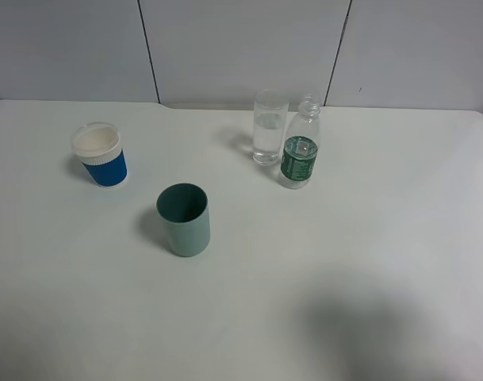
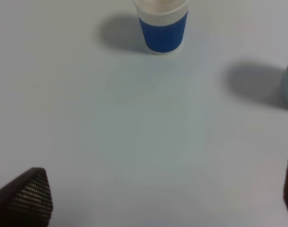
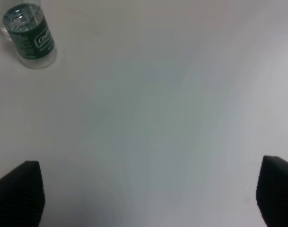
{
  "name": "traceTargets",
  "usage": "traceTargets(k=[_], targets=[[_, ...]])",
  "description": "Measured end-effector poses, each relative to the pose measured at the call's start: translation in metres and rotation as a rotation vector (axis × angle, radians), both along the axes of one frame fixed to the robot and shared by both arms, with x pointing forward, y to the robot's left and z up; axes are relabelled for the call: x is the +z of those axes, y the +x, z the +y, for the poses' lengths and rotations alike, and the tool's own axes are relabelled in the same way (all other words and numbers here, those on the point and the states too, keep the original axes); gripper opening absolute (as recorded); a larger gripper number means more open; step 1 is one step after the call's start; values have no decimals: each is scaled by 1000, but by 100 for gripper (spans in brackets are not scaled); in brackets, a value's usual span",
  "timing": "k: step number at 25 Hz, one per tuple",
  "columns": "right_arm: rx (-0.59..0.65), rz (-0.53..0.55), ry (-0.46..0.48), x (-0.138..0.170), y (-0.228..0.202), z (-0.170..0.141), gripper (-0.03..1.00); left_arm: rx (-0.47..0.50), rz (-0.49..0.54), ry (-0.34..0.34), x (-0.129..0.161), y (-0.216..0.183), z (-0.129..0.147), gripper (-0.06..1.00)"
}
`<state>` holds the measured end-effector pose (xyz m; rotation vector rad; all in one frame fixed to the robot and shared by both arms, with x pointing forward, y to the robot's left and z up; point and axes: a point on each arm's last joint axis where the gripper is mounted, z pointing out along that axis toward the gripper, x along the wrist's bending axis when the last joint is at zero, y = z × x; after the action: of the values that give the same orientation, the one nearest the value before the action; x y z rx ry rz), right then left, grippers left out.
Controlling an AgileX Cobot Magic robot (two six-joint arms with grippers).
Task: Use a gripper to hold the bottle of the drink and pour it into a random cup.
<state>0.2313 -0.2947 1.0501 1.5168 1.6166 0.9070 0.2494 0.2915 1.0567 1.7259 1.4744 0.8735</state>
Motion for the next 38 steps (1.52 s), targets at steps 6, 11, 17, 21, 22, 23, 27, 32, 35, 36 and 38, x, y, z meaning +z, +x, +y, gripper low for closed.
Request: traceTargets(k=[6,11,17,21,22,23,27,32,35,36,38], targets=[[-7,-19,6,-1,3,0,88,0,0,0,0,0,0,99],[-50,-17,21,-3,4,-3,88,0,0,0,0,0,0,99],[-126,-20,45,-3,4,-8,88,0,0,0,0,0,0,99],[-126,-20,45,-3,4,-8,88,0,0,0,0,0,0,99],[-126,-20,45,-3,4,-8,88,0,0,0,0,0,0,99],[-126,-20,45,-3,4,-8,88,0,0,0,0,0,0,99],[-127,-20,47,-3,4,-8,88,0,0,0,0,0,0,99],[-129,-20,51,-3,4,-8,88,0,0,0,0,0,0,99],[-129,-20,51,-3,4,-8,88,0,0,0,0,0,0,99],[-129,-20,51,-3,4,-8,88,0,0,0,0,0,0,99],[-129,-20,51,-3,4,-8,88,0,0,0,0,0,0,99]])
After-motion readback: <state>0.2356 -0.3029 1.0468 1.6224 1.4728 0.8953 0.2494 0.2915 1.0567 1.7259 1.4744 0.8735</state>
